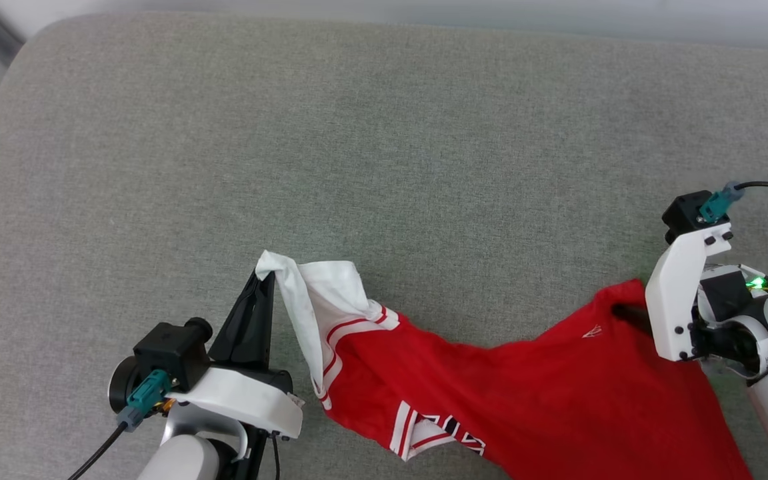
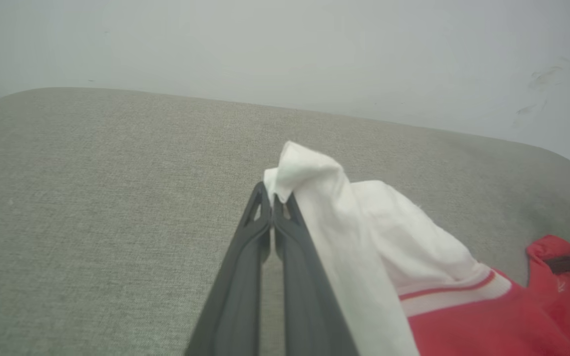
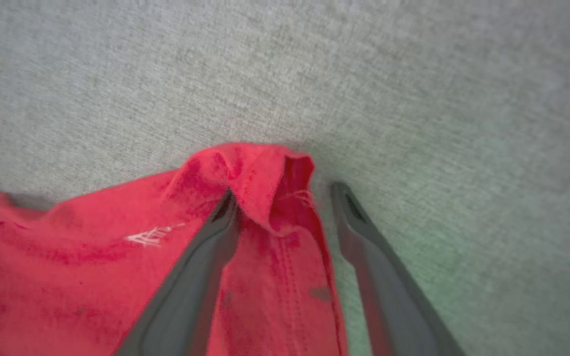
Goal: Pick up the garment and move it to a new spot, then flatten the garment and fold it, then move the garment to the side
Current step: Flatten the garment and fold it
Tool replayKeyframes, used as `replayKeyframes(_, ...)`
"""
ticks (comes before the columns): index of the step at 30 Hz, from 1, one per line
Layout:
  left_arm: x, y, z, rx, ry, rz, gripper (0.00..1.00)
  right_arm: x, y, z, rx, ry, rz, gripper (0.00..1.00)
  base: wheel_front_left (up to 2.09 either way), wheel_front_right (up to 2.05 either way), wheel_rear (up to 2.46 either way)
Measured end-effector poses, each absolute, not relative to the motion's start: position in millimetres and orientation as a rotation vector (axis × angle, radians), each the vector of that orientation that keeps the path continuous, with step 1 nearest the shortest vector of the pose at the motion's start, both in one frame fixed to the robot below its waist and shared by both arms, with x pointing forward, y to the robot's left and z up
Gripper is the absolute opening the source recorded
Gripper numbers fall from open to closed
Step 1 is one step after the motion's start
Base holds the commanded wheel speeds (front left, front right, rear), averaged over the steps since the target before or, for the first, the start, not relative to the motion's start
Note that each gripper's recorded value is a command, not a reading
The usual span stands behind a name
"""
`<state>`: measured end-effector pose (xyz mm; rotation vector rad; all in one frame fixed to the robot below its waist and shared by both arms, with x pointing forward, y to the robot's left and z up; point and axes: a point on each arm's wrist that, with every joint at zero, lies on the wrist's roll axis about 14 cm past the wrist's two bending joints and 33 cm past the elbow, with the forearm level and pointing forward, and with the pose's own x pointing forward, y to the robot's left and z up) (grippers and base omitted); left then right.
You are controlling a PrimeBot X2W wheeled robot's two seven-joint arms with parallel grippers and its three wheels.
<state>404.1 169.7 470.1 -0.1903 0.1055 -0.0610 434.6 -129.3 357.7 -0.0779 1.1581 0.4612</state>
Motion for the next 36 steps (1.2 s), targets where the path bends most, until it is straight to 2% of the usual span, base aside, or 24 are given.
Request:
replayKeyframes(7,399.7,175.3,477.8,-0.183,0.086,-0.056,0.0,438.7,-123.4,377.9,-0.1,1.05,0.475,0.0,0.0,0.0,0.0)
replayKeyframes(14,406.9,187.3,527.0,-0.084,-0.025,-0.097,0.0,469.5,-136.8,454.8,-0.105,0.708,0.399,0.0,0.0,0.0,0.0)
replayKeyframes(20,431.6,177.8,608.4,-0.045,-0.203,-0.17,0.0,481.1,-157.6,526.3,-0.083,0.467,0.299,0.0,0.0,0.0,0.0)
replayKeyframes(21,431.6,177.8,608.4,-0.045,-0.203,-0.17,0.0,481.1,-157.6,526.3,-0.083,0.467,0.299,0.0,0.0,0.0,0.0)
replayKeyframes(26,474.2,156.0,670.4,-0.038,-0.288,-0.239,0.0,497.6,-183.7,587.7,-0.081,0.291,0.208,0.0,0.0,0.0,0.0)
replayKeyframes(30,513.7,153.0,691.7,0.019,-0.284,-0.243,0.0,525.2,-189.6,624.9,-0.085,0.195,0.183,0.0,0.0,0.0,0.0)
replayKeyframes(36,562.4,150.2,738.7,0.057,-0.379,-0.231,0.0,565.1,-200.2,670.8,-0.094,0.061,0.146,0.0,0.0,0.0,0.0)
